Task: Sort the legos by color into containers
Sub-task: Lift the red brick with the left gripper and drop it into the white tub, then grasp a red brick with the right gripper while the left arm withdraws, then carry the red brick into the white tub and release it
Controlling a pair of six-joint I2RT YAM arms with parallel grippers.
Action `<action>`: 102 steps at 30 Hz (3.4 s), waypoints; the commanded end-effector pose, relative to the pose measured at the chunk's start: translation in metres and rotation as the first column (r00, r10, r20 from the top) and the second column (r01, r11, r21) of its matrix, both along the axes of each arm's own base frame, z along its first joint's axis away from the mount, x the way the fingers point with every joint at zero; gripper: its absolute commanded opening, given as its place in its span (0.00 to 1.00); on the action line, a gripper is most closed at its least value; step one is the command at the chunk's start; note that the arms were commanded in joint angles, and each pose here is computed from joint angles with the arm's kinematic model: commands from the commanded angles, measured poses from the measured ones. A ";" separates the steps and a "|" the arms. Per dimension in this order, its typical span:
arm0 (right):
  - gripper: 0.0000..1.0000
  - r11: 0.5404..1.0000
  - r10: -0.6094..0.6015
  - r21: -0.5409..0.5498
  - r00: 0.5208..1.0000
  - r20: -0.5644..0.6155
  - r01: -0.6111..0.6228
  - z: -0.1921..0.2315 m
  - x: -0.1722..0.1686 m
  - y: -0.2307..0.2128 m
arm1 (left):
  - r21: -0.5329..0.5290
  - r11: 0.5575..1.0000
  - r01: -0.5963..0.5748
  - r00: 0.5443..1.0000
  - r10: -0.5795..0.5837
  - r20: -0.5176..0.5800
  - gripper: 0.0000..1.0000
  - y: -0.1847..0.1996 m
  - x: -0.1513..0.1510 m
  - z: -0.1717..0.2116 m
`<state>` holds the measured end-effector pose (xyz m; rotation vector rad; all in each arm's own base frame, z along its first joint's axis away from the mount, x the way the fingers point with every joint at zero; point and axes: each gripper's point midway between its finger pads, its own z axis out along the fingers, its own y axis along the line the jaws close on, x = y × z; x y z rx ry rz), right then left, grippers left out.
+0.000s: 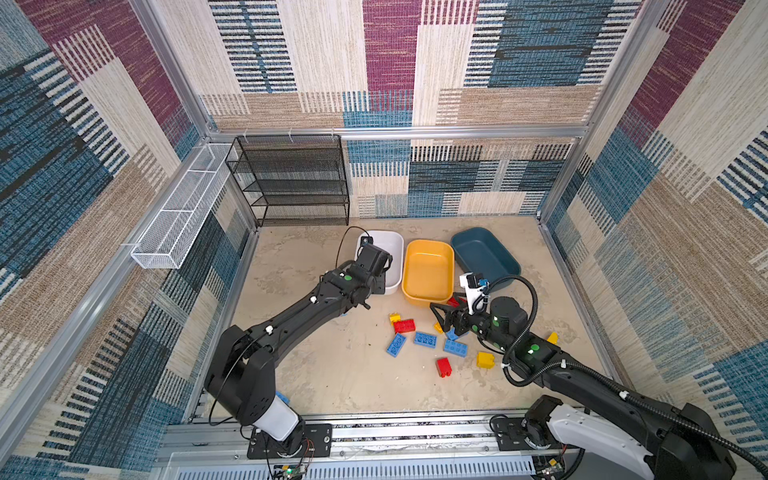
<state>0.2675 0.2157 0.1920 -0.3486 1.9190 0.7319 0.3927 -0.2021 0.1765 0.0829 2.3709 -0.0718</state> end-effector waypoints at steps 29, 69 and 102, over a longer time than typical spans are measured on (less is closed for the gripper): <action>0.81 0.969 -0.015 -0.242 0.964 -0.266 -0.051 -0.070 -0.034 0.037 | -0.196 0.978 0.069 0.997 -0.061 0.045 0.81 -0.002 0.018 0.061; 0.62 0.867 -0.296 -0.486 0.896 -0.331 0.107 -0.160 0.029 0.100 | -0.202 0.965 0.164 0.977 -0.130 0.171 0.79 0.098 -0.177 0.062; 0.43 0.941 -0.100 -0.336 0.983 -0.156 0.042 -0.015 0.172 0.173 | -0.204 0.969 0.141 0.978 -0.105 0.178 0.79 0.104 -0.180 0.059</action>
